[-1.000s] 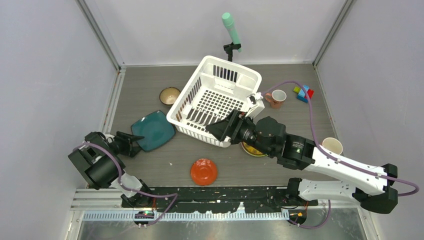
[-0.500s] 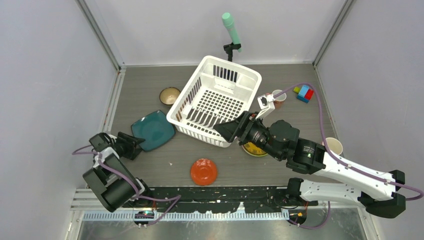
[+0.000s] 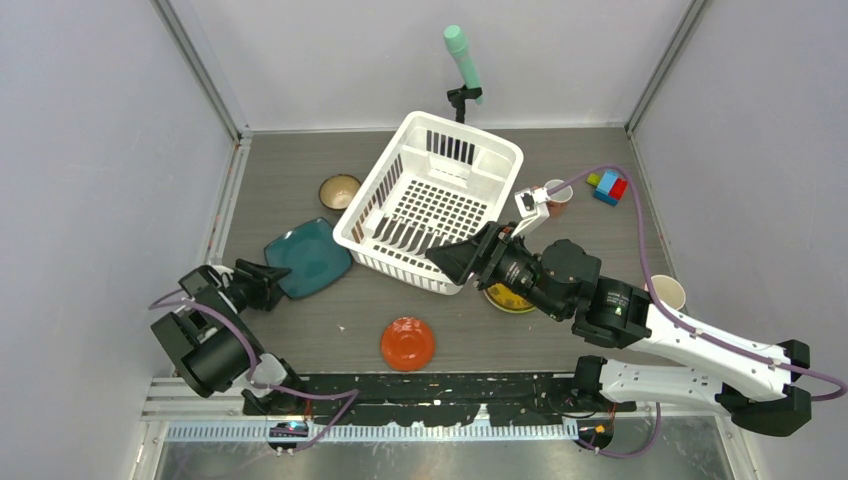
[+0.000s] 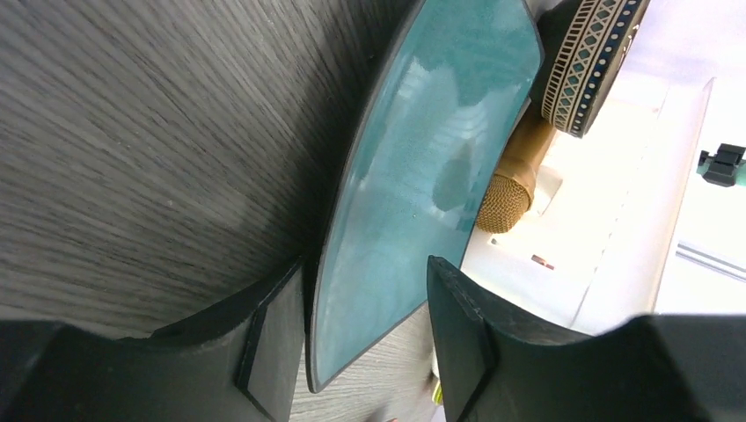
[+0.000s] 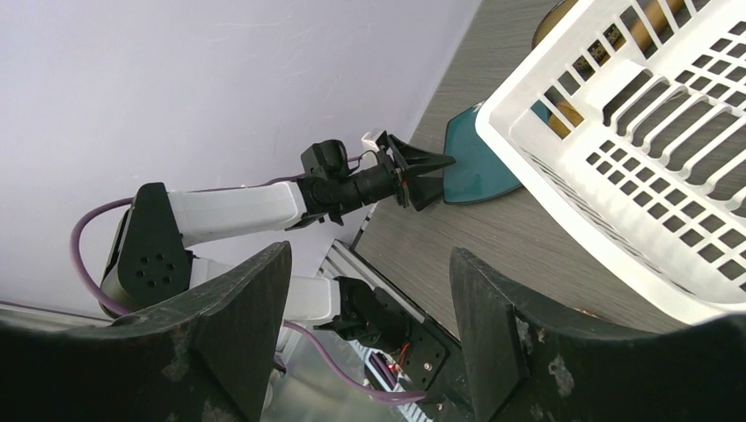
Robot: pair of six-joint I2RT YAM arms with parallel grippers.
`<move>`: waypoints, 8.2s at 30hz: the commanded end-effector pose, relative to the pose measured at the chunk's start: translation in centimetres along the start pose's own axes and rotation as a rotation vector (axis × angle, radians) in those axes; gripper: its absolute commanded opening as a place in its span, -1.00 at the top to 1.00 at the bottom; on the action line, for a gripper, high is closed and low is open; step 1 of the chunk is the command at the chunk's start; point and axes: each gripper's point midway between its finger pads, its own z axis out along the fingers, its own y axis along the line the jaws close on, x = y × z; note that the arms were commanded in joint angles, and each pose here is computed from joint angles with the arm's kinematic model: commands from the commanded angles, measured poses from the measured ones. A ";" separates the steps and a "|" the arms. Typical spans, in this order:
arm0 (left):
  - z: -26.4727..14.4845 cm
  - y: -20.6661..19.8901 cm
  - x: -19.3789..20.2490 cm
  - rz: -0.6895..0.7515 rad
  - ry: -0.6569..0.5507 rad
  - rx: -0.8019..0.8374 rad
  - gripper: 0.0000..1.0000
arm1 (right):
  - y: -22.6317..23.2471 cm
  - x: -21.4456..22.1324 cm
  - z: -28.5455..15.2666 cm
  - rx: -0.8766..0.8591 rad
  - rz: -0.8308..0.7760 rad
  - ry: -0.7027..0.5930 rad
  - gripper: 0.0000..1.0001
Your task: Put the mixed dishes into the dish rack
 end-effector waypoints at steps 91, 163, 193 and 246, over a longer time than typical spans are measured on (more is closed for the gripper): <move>-8.9 -36.9 18.6 0.436 0.485 0.991 1.00 | -10.0 -11.5 9.1 0.294 0.226 -0.003 0.78; -9.1 -36.6 32.5 1.671 -0.391 1.045 1.00 | -13.6 -9.3 3.8 0.674 0.720 0.005 -0.35; -8.0 -38.8 27.3 1.075 -0.047 0.536 1.00 | -16.6 -11.9 -2.3 0.846 0.518 -0.161 -0.48; -1.6 -36.6 28.3 1.050 0.342 0.311 -0.81 | -20.7 -7.9 -4.5 0.926 0.401 -0.060 -0.61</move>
